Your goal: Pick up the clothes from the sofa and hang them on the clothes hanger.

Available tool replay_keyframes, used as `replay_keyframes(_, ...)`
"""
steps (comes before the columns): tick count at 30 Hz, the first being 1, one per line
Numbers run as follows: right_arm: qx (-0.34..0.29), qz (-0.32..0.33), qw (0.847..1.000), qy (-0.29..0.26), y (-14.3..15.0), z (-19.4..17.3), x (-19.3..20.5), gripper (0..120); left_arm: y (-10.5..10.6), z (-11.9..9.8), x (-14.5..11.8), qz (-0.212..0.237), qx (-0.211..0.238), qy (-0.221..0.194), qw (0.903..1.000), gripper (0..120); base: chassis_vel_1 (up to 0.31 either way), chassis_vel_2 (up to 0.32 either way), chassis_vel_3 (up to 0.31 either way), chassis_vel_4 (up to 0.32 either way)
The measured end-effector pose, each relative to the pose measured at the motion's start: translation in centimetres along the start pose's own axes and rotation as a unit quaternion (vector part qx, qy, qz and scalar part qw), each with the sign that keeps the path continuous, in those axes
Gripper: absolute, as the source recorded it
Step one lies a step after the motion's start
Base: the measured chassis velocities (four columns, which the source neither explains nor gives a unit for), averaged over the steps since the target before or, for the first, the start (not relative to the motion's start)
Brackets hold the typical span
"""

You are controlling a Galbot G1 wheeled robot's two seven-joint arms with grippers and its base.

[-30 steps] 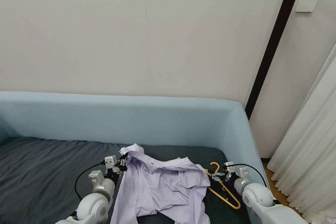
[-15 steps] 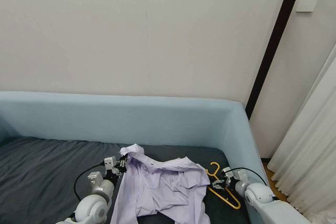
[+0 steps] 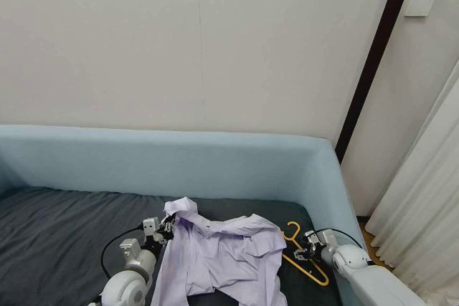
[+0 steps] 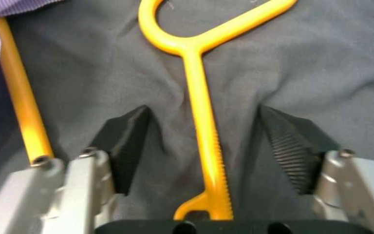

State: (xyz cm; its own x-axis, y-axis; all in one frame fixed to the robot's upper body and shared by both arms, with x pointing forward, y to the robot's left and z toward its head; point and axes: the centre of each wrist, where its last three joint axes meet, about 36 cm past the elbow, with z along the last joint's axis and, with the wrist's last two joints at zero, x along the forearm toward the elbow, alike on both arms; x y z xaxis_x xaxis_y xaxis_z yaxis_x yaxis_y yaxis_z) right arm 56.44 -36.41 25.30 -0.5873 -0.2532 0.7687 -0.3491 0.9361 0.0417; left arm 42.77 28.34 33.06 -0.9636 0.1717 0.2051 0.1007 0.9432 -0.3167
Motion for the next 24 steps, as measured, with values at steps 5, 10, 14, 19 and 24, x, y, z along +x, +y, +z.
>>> replay_keyframes(5, -0.007, -0.002, 1.000, 0.002, -0.4, -0.1, 0.3, 43, 0.0, -0.1, 0.0, 0.001, -0.001, -0.001, 1.0000, 0, 0.000, 0.000, 0.000, 0.000)
replay_keyframes(10, -0.002, 0.000, 1.000, 0.005, -0.8, 0.1, 0.6, 25, -0.2, -0.2, -0.1, 0.003, 0.000, -0.003, 1.0000, 0, 0.000, 0.000, 0.000, 0.000)
replay_keyframes(14, 0.006, 0.002, 1.000, 0.006, -1.0, 0.2, 0.8, 12, -0.3, -0.2, 0.0, 0.005, 0.001, -0.003, 1.0000, 0, 0.000, 0.000, 0.000, 0.000)
replay_keyframes(19, 0.013, 0.013, 1.000, 0.002, -1.6, 0.1, 1.2, 4, -0.5, -0.1, 0.2, 0.008, 0.002, -0.001, 1.0000, 0, 0.000, 0.000, 0.000, 0.000)
replay_keyframes(24, 0.021, 0.020, 1.000, -0.010, -2.3, -0.5, 2.3, 4, -0.7, 0.0, 0.5, 0.009, 0.002, -0.001, 1.0000, 0, 0.000, 0.000, 0.000, 0.000)
